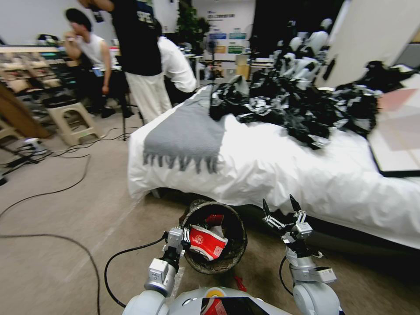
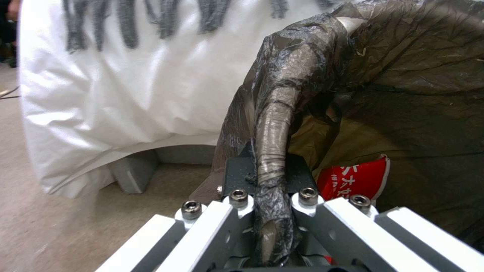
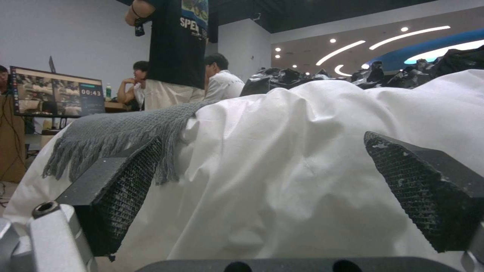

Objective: Pick up the trash bin, then pick up the garbage from the floor and place it into the trash bin.

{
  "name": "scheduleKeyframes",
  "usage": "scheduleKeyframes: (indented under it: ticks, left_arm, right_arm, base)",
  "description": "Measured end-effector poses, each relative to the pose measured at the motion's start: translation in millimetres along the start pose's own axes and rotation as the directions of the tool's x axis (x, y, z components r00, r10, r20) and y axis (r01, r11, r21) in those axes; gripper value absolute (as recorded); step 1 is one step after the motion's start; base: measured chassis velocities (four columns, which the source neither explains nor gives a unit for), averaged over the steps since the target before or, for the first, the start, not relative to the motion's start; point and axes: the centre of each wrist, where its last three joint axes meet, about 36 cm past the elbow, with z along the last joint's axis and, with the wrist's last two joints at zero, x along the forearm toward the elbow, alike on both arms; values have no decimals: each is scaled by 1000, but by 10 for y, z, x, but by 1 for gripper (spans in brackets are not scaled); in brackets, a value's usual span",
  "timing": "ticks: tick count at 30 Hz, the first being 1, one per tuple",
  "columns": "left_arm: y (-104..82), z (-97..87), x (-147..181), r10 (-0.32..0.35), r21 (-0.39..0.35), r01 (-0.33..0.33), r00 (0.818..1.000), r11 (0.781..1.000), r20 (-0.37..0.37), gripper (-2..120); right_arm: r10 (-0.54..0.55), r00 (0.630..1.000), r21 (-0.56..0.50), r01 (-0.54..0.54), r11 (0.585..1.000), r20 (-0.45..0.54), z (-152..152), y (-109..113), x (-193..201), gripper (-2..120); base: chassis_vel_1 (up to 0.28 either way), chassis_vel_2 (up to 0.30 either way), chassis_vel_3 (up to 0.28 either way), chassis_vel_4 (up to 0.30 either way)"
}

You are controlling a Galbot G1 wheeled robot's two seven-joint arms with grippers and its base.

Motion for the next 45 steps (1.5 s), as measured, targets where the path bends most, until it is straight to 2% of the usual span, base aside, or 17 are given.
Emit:
scheduleKeyframes:
  ticks: [20, 35, 45]
  left_arm:
    - [6, 6, -12, -2, 3, 2, 1000, 1000, 2, 1]
    - [9, 2, -7, -3, 3, 3, 1000, 1000, 3, 1]
    - [13, -11, -4, -4, 3, 4, 1000, 1000, 7, 1]
  right_arm:
    - [-8, 1000, 1, 8, 1000, -10, 26, -17, -15, 100]
    - [-5, 1000, 4, 5, 1000, 1, 70, -33, -10, 100]
    - [-8, 1000, 6, 8, 1000, 6, 60, -38, -25, 100]
  base:
    - [8, -5, -4, 8]
    - [140, -140, -151, 149]
    - [10, -4, -8, 10]
